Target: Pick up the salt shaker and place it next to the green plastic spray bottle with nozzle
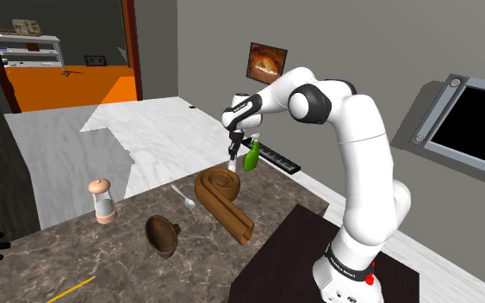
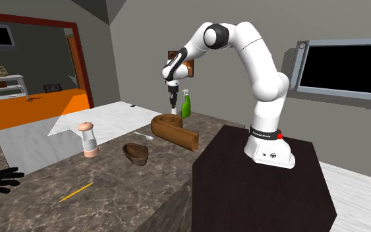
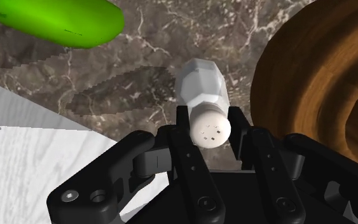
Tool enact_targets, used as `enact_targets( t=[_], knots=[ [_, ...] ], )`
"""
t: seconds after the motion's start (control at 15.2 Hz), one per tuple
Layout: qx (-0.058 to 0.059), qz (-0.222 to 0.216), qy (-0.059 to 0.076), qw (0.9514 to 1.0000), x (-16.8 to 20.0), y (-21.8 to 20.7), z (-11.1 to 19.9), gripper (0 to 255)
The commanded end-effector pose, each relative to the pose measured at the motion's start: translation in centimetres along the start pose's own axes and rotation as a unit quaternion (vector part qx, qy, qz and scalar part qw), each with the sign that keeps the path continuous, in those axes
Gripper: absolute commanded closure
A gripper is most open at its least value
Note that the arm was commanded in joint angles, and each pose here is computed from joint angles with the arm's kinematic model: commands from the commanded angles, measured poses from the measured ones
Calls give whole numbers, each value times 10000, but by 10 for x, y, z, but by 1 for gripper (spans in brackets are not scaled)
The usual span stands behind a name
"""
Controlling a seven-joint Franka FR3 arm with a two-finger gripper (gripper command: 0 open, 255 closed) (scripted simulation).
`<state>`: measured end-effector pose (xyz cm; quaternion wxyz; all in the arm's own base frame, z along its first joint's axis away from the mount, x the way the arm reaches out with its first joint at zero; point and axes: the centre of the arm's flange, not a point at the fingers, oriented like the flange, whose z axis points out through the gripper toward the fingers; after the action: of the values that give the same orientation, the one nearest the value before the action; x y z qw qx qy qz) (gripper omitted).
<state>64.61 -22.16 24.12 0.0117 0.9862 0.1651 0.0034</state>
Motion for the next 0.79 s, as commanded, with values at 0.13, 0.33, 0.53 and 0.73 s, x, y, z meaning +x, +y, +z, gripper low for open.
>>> enact_targets(
  t=[0.13,0.33,0.53,0.73],
  knots=[
    [-2,-1,2,10000,0,0,24,255],
    [-2,-1,2,10000,0,0,24,255],
    [-2,-1,2,10000,0,0,24,255],
    [-2,-1,2,10000,0,0,24,0]
  ],
)
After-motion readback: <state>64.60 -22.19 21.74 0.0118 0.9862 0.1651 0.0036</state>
